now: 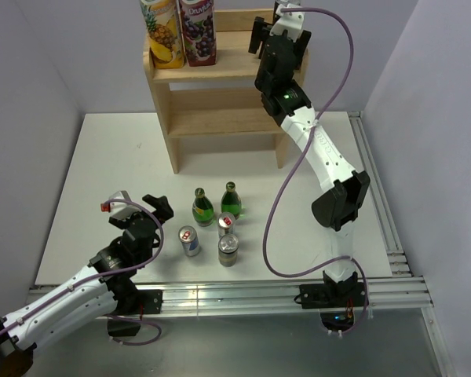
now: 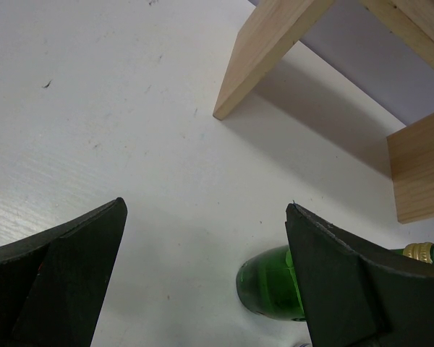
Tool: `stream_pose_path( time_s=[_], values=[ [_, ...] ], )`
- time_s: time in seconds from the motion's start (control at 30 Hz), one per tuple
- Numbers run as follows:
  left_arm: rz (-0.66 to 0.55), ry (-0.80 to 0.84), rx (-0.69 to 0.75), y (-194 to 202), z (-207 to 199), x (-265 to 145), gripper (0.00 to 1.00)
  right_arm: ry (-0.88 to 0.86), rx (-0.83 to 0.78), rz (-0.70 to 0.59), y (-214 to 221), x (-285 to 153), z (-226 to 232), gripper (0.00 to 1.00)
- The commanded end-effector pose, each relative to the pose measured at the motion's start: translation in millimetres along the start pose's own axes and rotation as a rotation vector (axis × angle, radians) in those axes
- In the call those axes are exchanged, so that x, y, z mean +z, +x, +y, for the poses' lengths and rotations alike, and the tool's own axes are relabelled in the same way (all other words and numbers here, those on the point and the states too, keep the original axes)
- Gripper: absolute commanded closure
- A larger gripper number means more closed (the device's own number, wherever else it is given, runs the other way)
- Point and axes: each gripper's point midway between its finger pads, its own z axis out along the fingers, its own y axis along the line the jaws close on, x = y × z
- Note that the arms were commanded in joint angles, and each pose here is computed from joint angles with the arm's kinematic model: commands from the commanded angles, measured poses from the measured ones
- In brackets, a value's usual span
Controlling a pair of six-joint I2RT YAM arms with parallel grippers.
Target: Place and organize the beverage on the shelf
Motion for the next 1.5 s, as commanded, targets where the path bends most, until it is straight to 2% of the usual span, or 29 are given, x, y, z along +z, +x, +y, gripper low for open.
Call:
stream_pose_path(
  time_s=[0.0,0.47,0.5,0.53,0.6,0.73,1.0,1.1,1.17,1.2,1.27,1.33,1.37,1.4,1.47],
  values=[
    [-0.003,0.005,-0.022,-0.5,-0.4,-0.2,0.01,0.201,0.027,-0.08,-32.7,15.9,-58.3,0.07],
    [-0.01,0.004,-0.029,-2.5,0.3,-0.3,0.01,0.215,0.012,-0.062,-28.6,8.0,-61.8,0.06],
    [-0.01,0.004,-0.029,-2.5,0.3,-0.3,0.01,0.213,-0.003,-0.043,-18.9,6.3,-61.3,0.06],
    [-0.01,0.003,-0.029,-2.7,0.6,-0.1,0.01,0.205,0.013,-0.051,-28.4,-0.4,-63.2,0.06],
    [-0.01,0.002,-0.03,-2.8,0.5,-0.1,0.01,0.177,0.018,-0.024,-15.7,-4.5,-60.7,0.05],
    [-0.009,0.005,-0.027,-2.2,0.3,-0.1,0.01,0.152,0.042,-0.008,-18.3,-21.7,-64.2,0.05],
    [-0.013,0.001,-0.025,-3.1,0.1,0.9,0.01,0.14,0.009,0.038,-8.8,-53.1,-65.8,0.05],
    [-0.011,-0.001,-0.02,-2.2,0.5,1.3,0.01,0.113,0.049,0.042,-20.4,-74.7,-70.2,0.05],
    [-0.01,-0.002,-0.019,-1.8,0.5,1.5,0.01,0.098,0.047,0.071,-13.6,-89.8,-70.2,0.05],
    [-0.01,-0.003,-0.017,-1.5,0.6,1.6,0.01,0.091,0.077,0.065,-26.3,-102.9,-77.1,0.05],
    [-0.011,-0.003,-0.019,-2.4,0.0,1.6,0.01,0.08,0.078,0.089,-16.1,-120.7,-81.5,0.06],
    [-0.009,-0.001,-0.019,-2.0,-0.4,1.8,0.01,0.014,0.142,0.079,-32.0,-150.0,-80.9,0.06],
    [-0.008,0.0,-0.017,-1.5,-0.8,2.0,0.01,-0.024,0.13,0.11,-15.8,-161.4,-77.4,0.06],
    [-0.008,0.0,-0.014,-1.5,-0.6,2.0,0.01,-0.095,0.162,0.112,-25.3,-180.0,-74.8,0.09],
    [-0.004,0.001,-0.013,-0.5,-1.0,2.2,0.01,-0.17,0.159,0.172,3.1,-204.1,-68.8,0.09]
  ],
)
